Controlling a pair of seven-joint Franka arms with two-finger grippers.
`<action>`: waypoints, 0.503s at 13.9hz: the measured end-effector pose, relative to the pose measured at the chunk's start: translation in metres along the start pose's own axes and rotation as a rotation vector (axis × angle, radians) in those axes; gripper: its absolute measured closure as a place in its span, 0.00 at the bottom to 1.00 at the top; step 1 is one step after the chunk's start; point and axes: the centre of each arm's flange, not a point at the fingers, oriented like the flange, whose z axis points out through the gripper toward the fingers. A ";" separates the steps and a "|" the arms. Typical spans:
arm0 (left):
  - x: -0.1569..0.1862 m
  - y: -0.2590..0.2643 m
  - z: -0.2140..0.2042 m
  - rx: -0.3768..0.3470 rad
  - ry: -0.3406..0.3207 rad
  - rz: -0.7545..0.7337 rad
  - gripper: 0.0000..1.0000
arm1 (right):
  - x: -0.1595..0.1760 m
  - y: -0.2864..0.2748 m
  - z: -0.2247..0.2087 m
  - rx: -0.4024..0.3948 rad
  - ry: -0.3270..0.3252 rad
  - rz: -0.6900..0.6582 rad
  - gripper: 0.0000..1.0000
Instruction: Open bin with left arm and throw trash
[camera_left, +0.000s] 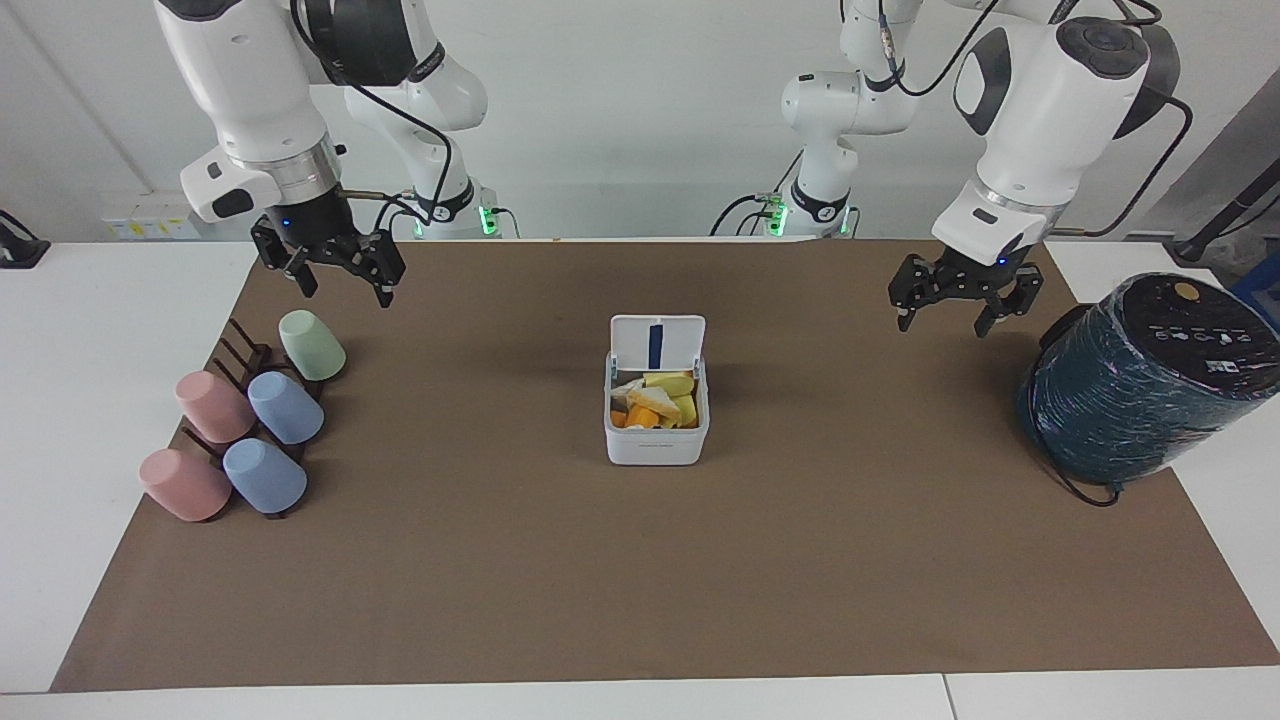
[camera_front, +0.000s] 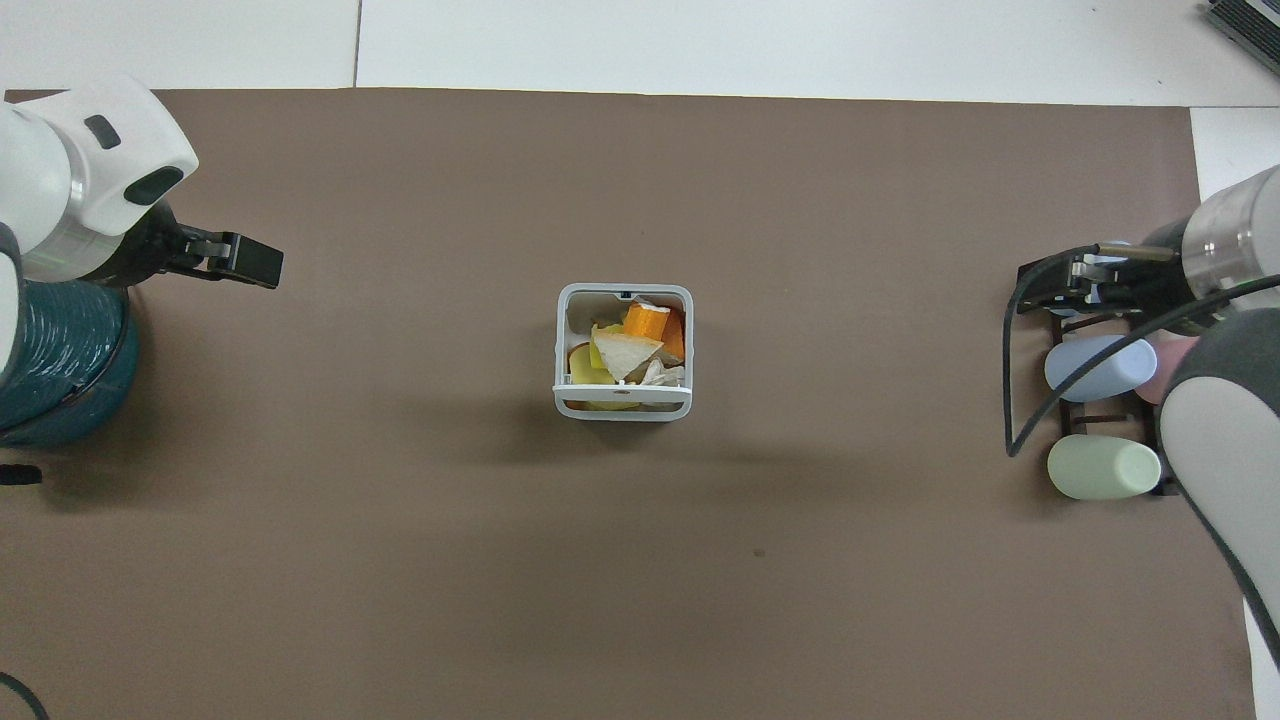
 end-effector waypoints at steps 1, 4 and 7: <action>0.000 0.000 0.000 0.000 0.000 0.000 0.00 | -0.001 -0.003 0.000 0.010 -0.004 -0.010 0.00; 0.000 0.000 0.000 0.000 -0.001 0.000 0.00 | -0.007 -0.006 0.005 0.009 -0.037 -0.049 0.00; 0.000 0.000 0.000 0.000 -0.001 0.000 0.00 | -0.009 -0.006 0.008 0.007 -0.045 -0.052 0.00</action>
